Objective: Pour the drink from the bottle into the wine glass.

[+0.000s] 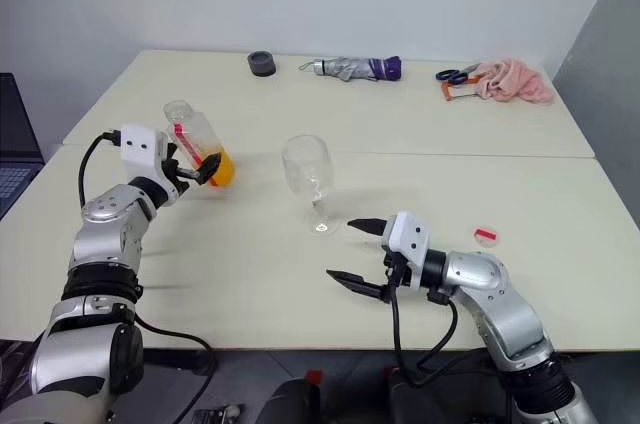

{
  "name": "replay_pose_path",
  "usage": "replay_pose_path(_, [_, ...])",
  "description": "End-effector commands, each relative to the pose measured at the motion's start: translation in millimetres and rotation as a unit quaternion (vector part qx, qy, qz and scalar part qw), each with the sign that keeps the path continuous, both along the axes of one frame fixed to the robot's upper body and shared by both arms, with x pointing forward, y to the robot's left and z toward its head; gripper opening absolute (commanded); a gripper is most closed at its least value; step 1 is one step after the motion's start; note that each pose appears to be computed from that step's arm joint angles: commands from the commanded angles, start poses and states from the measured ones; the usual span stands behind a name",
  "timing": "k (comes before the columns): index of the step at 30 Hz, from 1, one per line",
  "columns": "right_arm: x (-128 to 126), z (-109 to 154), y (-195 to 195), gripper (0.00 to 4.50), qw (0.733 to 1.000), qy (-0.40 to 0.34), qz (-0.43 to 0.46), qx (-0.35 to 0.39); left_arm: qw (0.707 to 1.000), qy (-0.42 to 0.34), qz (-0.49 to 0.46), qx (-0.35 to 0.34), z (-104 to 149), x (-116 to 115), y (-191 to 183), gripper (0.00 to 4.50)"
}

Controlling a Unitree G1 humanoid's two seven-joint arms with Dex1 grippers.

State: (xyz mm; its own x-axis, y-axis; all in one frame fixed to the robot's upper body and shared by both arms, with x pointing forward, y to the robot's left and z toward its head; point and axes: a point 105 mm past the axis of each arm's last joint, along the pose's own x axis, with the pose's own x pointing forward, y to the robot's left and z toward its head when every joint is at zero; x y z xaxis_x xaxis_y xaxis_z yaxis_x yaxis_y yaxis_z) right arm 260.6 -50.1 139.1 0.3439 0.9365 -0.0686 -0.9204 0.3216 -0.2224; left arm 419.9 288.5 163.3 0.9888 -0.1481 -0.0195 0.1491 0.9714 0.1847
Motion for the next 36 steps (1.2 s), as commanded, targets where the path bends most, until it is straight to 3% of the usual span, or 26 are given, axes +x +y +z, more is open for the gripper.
replay_pose_path(1, [-8.2, 8.8, 3.3, 4.46, 1.0, -0.028, 0.012, 0.006, 1.0, -0.023, -0.01, 0.013, 14.4, 5.0, -3.9, 4.5])
replay_pose_path(4, [-10.2, 4.1, 2.1, 4.5, 0.999, -0.03, 0.01, 0.003, 0.999, -0.024, -0.02, 0.005, 15.1, 8.6, -9.1, 3.86])
replay_pose_path(10, [-9.3, -1.1, -0.4, 4.5, 0.999, -0.035, 0.003, 0.001, 0.999, -0.024, -0.025, -0.004, 13.7, 10.1, -10.8, 2.03])
replay_pose_path(12, [-9.2, -2.7, -1.1, 4.5, 0.999, -0.038, 0.002, -0.001, 0.999, -0.024, -0.026, -0.005, 14.1, 10.3, -11.3, 1.71])
replay_pose_path(17, [-4.8, 0.1, -5.1, 4.5, 0.998, -0.054, -0.019, 0.002, 0.997, -0.041, -0.066, -0.005, 23.3, 9.1, -27.9, 1.68])
replay_pose_path(25, [3.9, 25.2, -15.6, 4.5, 0.994, -0.083, -0.06, 0.04, 0.979, -0.109, -0.148, 0.085, 59.6, -10.0, -72.3, 1.68])
replay_pose_path(28, [6.0, 40.0, -17.9, 4.5, 0.992, -0.085, -0.064, 0.062, 0.962, -0.149, -0.168, 0.154, 77.5, -21.7, -84.0, 1.68])
replay_pose_path(36, [17.1, 68.2, -15.5, 4.5, 0.985, -0.085, -0.084, 0.122, 0.912, -0.212, -0.195, 0.292, 95.7, -34.2, -105.6, 1.68])
